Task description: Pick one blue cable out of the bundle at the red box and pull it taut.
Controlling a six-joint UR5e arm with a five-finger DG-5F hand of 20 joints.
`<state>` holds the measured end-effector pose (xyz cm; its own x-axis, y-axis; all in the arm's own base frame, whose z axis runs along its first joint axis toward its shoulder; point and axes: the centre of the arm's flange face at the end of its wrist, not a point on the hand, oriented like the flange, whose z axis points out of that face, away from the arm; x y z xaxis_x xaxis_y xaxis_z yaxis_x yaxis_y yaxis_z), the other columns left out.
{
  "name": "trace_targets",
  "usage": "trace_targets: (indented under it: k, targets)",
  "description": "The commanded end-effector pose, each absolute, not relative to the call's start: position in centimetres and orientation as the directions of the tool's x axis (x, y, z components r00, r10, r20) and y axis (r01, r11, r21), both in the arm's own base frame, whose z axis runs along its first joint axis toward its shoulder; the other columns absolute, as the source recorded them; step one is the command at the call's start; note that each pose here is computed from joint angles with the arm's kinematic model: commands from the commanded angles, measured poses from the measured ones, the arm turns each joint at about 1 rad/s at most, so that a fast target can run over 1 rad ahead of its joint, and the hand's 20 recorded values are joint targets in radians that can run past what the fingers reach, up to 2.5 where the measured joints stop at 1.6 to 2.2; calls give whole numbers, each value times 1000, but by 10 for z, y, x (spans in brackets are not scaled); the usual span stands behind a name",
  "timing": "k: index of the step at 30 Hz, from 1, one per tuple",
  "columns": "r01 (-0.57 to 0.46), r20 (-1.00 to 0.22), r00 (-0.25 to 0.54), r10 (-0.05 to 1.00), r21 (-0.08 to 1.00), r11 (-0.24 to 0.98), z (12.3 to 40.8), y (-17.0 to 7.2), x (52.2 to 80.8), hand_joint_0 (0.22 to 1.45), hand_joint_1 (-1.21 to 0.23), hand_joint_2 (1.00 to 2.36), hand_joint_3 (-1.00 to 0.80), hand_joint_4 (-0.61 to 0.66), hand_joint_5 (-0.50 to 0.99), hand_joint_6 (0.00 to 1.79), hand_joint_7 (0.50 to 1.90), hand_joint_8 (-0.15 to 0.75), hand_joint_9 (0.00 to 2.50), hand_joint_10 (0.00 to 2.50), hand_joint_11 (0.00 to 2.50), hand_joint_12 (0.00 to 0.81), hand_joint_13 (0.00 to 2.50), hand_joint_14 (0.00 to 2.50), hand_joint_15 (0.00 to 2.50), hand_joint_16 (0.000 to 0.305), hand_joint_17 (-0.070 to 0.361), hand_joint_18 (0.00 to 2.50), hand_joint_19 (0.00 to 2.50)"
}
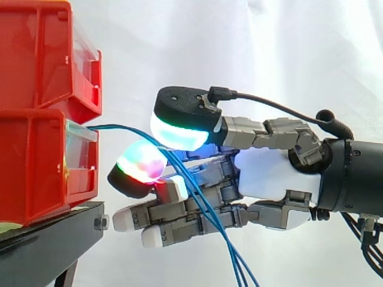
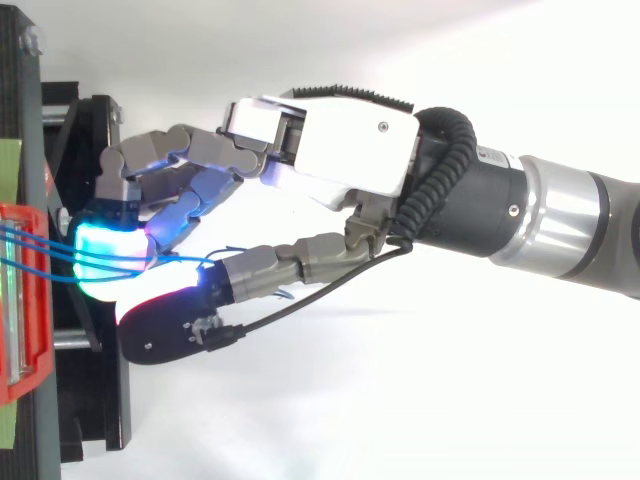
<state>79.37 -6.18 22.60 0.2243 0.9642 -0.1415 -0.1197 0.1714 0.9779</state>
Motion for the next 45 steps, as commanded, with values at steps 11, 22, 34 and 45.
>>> trace_targets:
  k: [11,22,34,45]
  targets:
    - [-120,-143,225,964,978,173,232,-62,792,575,-690,1017,-206,228,-107,630,1226,345,872,16,1150,431,518,8,277,59,134,496,359]
    - [-118,-145,225,964,978,174,232,-61,792,596,-767,1019,-100,199,-148,712,1121,361,862,14,1181,442,528,8,270,61,138,526,334]
    - [-85,-154,218,964,981,175,234,-58,788,609,-786,1021,-11,171,-168,795,1029,366,851,12,1190,444,537,9,266,62,139,553,318]
    - [20,-165,185,969,986,165,255,-52,770,619,-793,1022,-4,175,-174,809,1012,363,836,12,1201,440,528,8,271,61,137,551,317]
